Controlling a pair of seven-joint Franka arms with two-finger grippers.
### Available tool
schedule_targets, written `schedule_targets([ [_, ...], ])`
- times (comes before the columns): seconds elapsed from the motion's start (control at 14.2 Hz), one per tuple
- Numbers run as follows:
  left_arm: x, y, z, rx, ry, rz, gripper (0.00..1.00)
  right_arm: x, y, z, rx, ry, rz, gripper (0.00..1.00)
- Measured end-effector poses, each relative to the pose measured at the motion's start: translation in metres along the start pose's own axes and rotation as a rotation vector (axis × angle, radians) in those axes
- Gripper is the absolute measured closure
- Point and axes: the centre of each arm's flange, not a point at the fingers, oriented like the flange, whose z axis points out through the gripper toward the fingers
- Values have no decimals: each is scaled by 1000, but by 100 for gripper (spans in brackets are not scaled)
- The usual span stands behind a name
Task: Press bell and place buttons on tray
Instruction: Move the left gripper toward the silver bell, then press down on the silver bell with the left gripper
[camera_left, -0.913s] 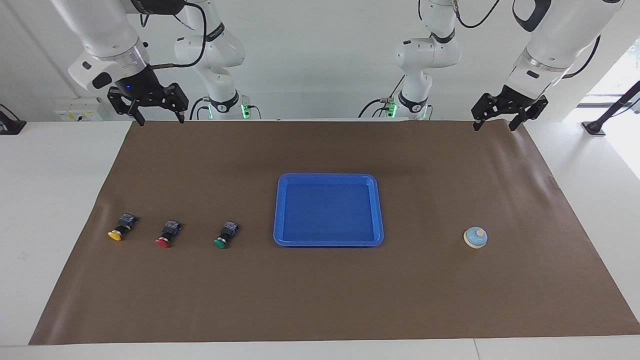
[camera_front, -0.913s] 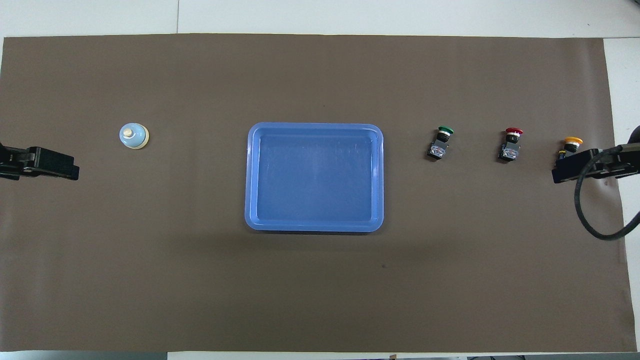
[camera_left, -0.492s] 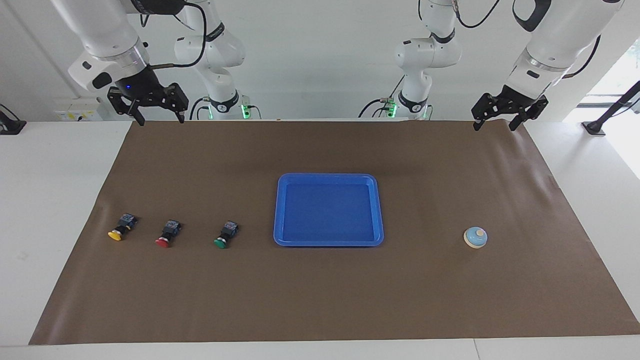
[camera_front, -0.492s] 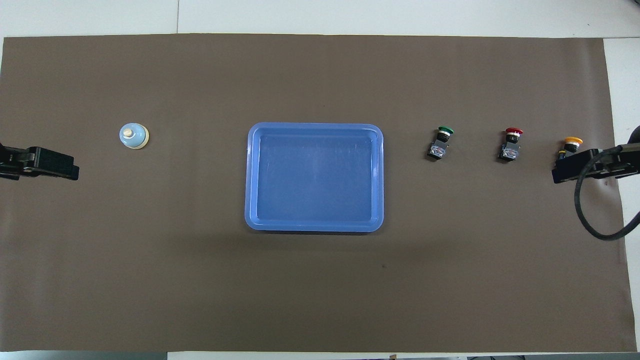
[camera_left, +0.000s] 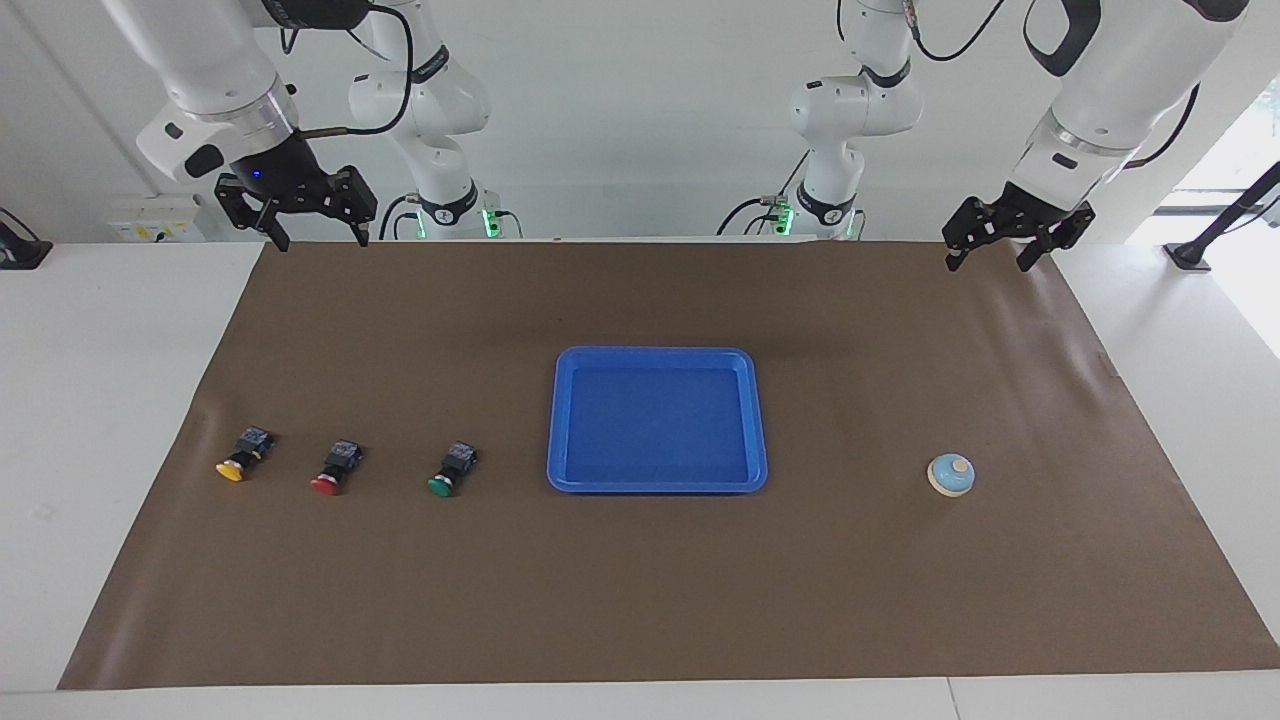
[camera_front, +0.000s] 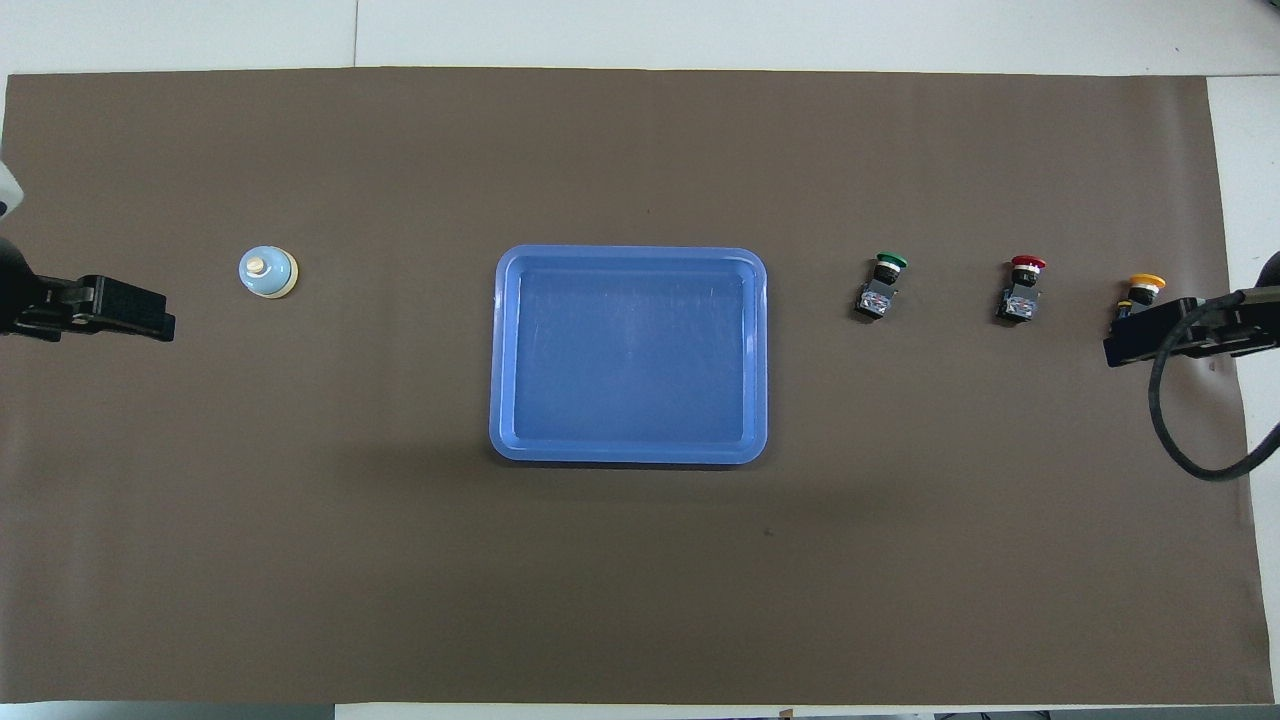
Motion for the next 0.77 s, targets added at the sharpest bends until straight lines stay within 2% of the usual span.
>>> schedule_targets([
  [0.07, 13, 0, 20, -2, -5, 1, 28, 0, 0, 0, 0, 0, 0, 0],
  [0.21, 33, -3, 55, -6, -4, -3, 51, 0, 0, 0, 0, 0, 0, 0],
  [0.49, 57, -16, 95, -7, 43, -23, 97, 0, 0, 0, 0, 0, 0, 0],
  [0.77, 65, -30, 123, -7, 60, -44, 99, 0, 0, 0, 0, 0, 0, 0],
])
